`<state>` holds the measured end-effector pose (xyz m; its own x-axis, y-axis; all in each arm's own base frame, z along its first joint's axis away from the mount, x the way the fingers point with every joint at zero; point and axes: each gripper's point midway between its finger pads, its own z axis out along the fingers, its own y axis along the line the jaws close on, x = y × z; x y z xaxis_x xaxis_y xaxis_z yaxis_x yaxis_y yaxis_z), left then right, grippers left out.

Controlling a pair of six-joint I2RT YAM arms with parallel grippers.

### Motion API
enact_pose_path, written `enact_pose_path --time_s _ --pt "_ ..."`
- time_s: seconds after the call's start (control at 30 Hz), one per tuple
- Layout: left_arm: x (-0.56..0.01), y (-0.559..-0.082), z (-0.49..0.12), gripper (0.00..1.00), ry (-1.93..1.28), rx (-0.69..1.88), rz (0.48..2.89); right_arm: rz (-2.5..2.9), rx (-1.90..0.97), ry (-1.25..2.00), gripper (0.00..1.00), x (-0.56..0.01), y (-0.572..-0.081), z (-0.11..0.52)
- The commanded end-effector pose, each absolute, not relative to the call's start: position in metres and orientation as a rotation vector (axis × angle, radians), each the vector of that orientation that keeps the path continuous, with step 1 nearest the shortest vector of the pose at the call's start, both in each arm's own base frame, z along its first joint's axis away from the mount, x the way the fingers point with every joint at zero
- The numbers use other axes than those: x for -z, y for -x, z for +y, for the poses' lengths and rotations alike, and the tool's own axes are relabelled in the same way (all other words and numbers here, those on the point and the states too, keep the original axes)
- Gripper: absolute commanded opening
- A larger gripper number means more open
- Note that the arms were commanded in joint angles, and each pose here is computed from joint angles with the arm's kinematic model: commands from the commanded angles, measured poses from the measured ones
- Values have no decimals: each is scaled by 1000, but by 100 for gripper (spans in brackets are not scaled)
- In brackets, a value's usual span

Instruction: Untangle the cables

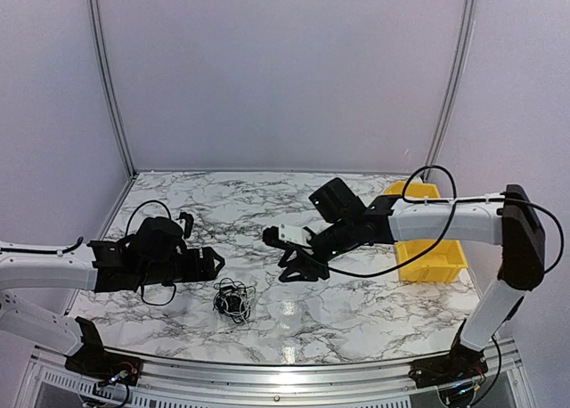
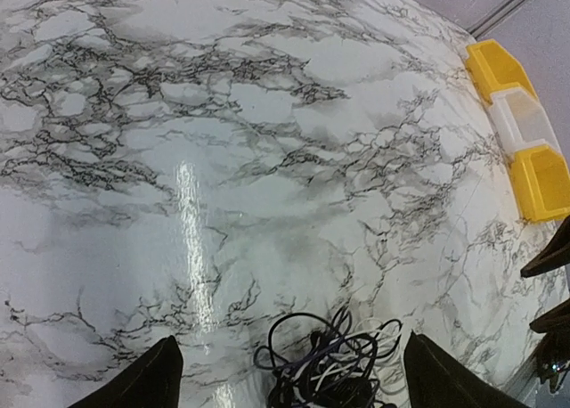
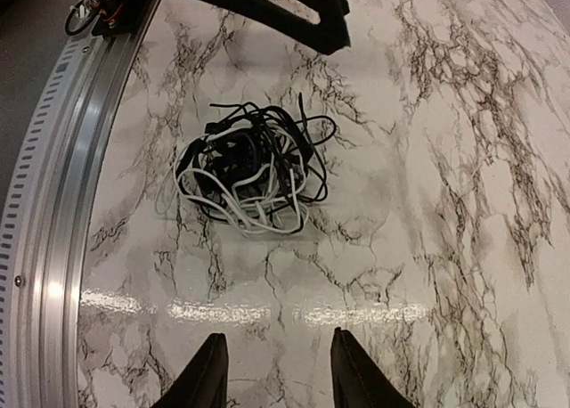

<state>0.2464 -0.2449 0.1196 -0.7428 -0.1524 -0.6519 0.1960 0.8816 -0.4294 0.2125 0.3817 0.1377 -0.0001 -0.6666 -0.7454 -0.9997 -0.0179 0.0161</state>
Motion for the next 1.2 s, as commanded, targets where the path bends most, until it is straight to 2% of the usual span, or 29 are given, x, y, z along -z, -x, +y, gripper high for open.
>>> enact_pose_path --time_s 0.0,0.13,0.43,0.7,1.17 --pt "-110 -227 -235 88 -80 649 2387 1654 -730 1821 37 -140 -208 413" --pt "-99 -213 -233 88 -112 687 2441 1555 -596 1967 35 -120 -190 433" --pt "-75 -209 -234 91 -70 745 2489 1471 -495 2065 37 -102 -194 448" --pt "-74 -214 -237 91 -49 777 2470 1451 -514 2089 35 -94 -191 454" --pt "-70 -210 -236 91 -32 807 2481 1421 -558 2101 26 -92 -185 466"
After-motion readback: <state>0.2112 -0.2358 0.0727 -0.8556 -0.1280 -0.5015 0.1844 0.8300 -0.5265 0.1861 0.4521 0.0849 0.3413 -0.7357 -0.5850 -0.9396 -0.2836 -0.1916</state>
